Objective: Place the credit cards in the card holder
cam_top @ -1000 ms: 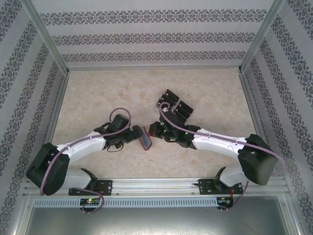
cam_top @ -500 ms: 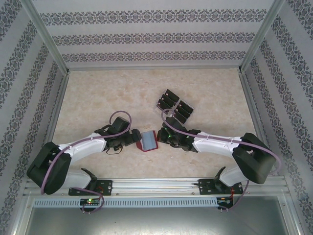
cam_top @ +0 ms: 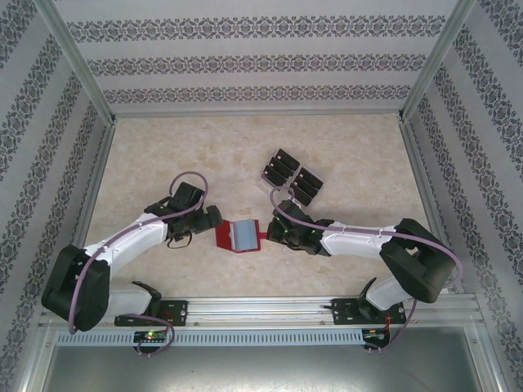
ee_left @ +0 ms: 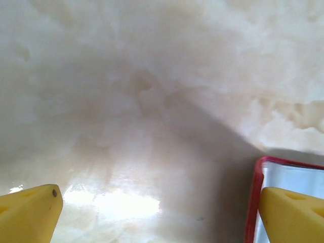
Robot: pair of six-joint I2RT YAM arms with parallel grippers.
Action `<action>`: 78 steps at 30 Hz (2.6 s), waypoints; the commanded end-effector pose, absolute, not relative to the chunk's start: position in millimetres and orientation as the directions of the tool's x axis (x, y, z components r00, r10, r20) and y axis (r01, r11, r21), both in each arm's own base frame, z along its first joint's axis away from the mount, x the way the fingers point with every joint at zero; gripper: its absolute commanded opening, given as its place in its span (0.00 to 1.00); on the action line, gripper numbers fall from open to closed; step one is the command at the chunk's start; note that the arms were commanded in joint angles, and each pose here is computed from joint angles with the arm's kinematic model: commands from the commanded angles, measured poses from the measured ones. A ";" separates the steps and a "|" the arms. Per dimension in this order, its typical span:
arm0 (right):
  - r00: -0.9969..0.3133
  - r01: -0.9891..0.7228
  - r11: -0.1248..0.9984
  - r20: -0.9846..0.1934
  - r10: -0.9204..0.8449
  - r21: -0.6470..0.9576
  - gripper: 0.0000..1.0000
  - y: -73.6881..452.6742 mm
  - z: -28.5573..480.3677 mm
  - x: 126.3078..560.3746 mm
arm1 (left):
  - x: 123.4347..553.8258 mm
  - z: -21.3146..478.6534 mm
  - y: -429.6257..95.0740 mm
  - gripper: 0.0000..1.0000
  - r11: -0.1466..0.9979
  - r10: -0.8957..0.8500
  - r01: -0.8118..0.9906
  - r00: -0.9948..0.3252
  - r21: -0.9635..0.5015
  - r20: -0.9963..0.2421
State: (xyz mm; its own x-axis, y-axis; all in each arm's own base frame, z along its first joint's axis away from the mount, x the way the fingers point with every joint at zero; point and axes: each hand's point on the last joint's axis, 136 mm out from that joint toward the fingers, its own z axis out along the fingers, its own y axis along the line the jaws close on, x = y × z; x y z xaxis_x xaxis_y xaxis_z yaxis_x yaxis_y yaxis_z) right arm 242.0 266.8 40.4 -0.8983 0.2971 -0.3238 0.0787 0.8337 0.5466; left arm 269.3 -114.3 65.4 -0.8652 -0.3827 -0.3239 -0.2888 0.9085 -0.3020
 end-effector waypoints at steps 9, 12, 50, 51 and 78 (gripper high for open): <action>-0.895 0.077 0.821 -0.323 0.307 0.566 0.00 270.8 45.2 246.2 | 281.5 121.6 -137.7 1.00 0.958 -0.198 -0.089 -0.892 -0.273 -0.406; -0.896 0.075 0.820 -0.323 0.304 0.567 0.00 271.2 44.9 245.1 | 283.6 136.6 -163.1 1.00 0.962 -0.126 -0.007 -0.897 -0.272 -0.424; -0.842 0.145 0.824 -0.368 0.393 0.548 0.00 237.8 71.1 251.9 | 258.6 83.1 -150.8 1.00 0.978 -0.154 -0.092 -0.922 -0.185 -0.356; -0.837 0.184 0.829 -0.357 0.414 0.529 0.00 227.0 62.8 251.4 | 258.3 81.4 -149.3 1.00 0.978 -0.160 -0.099 -0.921 -0.183 -0.355; -0.846 0.234 0.853 -0.334 0.415 0.466 0.00 208.7 32.6 246.9 | 273.6 73.8 -158.5 1.00 0.982 -0.139 -0.082 -0.925 -0.170 -0.354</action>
State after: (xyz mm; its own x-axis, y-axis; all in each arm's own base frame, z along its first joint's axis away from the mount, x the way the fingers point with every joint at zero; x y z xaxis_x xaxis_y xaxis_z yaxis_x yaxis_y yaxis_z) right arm 244.2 212.9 37.0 -0.8573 0.4003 -0.3238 0.2159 0.8505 0.4797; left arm 264.7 -159.8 72.6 -0.9309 -0.1347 -0.3395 -0.0757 0.9805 -0.1816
